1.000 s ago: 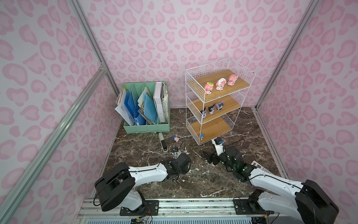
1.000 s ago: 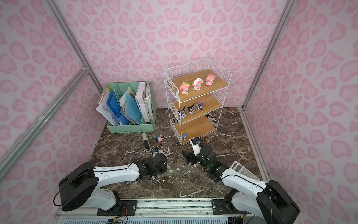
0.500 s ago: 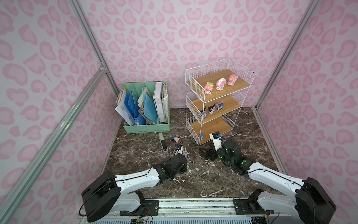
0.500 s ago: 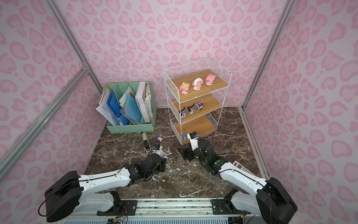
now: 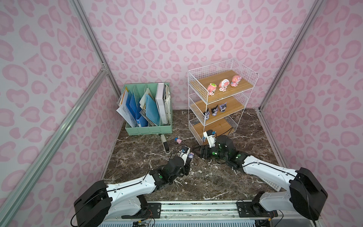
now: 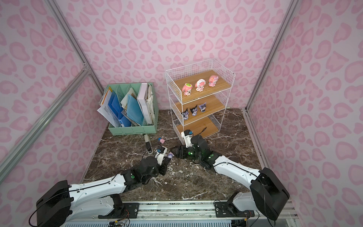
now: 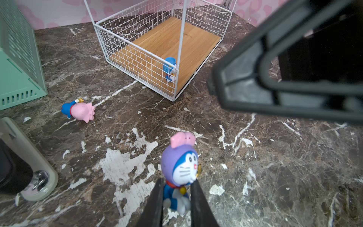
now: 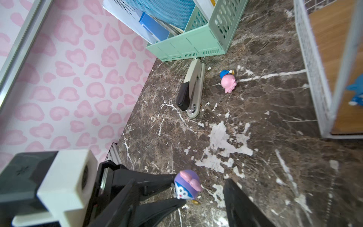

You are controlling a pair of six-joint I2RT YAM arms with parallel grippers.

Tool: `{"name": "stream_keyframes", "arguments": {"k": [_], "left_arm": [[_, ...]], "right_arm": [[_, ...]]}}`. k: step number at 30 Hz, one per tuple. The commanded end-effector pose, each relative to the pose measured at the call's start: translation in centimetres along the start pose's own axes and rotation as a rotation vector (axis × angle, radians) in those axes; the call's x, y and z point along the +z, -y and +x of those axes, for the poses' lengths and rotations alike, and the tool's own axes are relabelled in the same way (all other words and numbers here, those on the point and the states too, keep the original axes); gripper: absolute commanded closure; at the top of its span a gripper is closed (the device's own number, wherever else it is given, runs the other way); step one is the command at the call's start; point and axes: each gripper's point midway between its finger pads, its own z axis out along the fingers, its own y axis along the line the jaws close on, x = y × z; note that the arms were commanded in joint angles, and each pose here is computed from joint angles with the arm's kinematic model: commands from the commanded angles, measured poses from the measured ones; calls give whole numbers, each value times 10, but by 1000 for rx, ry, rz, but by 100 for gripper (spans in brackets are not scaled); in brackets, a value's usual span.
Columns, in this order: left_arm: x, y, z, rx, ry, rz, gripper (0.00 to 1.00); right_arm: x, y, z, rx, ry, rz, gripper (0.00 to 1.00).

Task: Organize plastic toys on shelves
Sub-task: Pick up the plastic toy at the center of the board.

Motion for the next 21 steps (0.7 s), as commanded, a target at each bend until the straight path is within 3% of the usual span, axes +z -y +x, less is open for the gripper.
{"name": "stream_keyframes", "arguments": {"k": [1,13,16,21], "left_arm": [[-1,0,-8,32,22,-7,80],[1,-3,-6,38,15,-25,79],[2,-3,-6,37,14,-28,79],[1,-3,-6,41,15,-27,80]], "right_arm": [[5,12,1,110,-3,91,31],[31,4,18,170,-69,116,42],[33,4,18,175,-63,126,49],[34,7,17,196,-43,146,51]]}}
